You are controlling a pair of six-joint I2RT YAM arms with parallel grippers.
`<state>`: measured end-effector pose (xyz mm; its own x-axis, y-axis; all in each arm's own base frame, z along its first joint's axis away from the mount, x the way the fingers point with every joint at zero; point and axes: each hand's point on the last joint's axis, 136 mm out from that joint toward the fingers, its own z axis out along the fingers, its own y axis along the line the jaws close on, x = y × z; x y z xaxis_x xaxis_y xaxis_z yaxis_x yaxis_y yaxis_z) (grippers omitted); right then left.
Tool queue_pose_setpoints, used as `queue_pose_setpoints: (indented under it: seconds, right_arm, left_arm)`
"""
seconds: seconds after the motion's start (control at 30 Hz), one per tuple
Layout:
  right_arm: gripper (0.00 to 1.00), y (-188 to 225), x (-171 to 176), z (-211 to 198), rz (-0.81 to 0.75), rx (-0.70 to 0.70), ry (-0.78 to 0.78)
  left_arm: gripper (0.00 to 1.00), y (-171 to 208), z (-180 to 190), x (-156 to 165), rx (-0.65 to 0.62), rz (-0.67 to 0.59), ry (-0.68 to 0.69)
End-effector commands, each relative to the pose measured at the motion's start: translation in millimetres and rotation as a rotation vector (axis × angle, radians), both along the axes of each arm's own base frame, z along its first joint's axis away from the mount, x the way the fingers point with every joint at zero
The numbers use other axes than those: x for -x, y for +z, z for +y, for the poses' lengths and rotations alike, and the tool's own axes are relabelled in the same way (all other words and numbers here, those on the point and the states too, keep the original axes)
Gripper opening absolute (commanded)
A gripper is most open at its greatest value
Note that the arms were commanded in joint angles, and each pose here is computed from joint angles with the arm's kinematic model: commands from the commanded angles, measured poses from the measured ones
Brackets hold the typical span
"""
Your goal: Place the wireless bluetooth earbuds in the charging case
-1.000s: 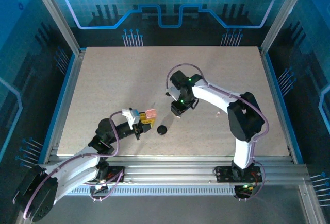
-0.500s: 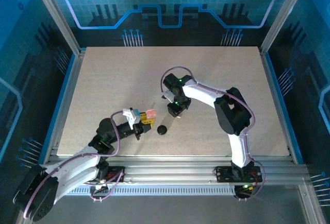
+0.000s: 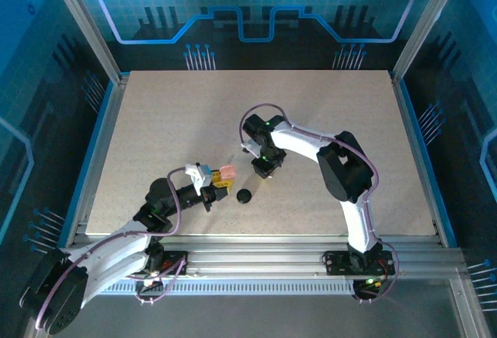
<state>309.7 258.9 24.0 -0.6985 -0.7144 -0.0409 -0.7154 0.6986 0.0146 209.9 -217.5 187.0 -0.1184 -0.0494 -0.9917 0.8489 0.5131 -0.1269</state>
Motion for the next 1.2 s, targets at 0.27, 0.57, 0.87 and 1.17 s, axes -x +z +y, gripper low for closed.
queue_pose_setpoints:
  seconds: [0.27,0.57,0.87,1.17]
  right_arm:
    - [0.31,-12,0,4,0.007,0.033,0.028]
    - [0.26,-16,-4,6,-0.003,0.026,0.019]
    - [0.21,-7,-8,9,-0.042,-0.016,-0.023]
    - [0.2,18,-11,14,-0.105,-0.153,-0.16]
  left_arm:
    - [0.17,5,3,-4,-0.006,-0.022,0.023]
    - [0.18,5,3,-3,-0.008,-0.023,0.023]
    - [0.18,4,2,-3,-0.015,-0.021,0.015]
    - [0.18,-2,1,-4,-0.039,-0.008,0.014]
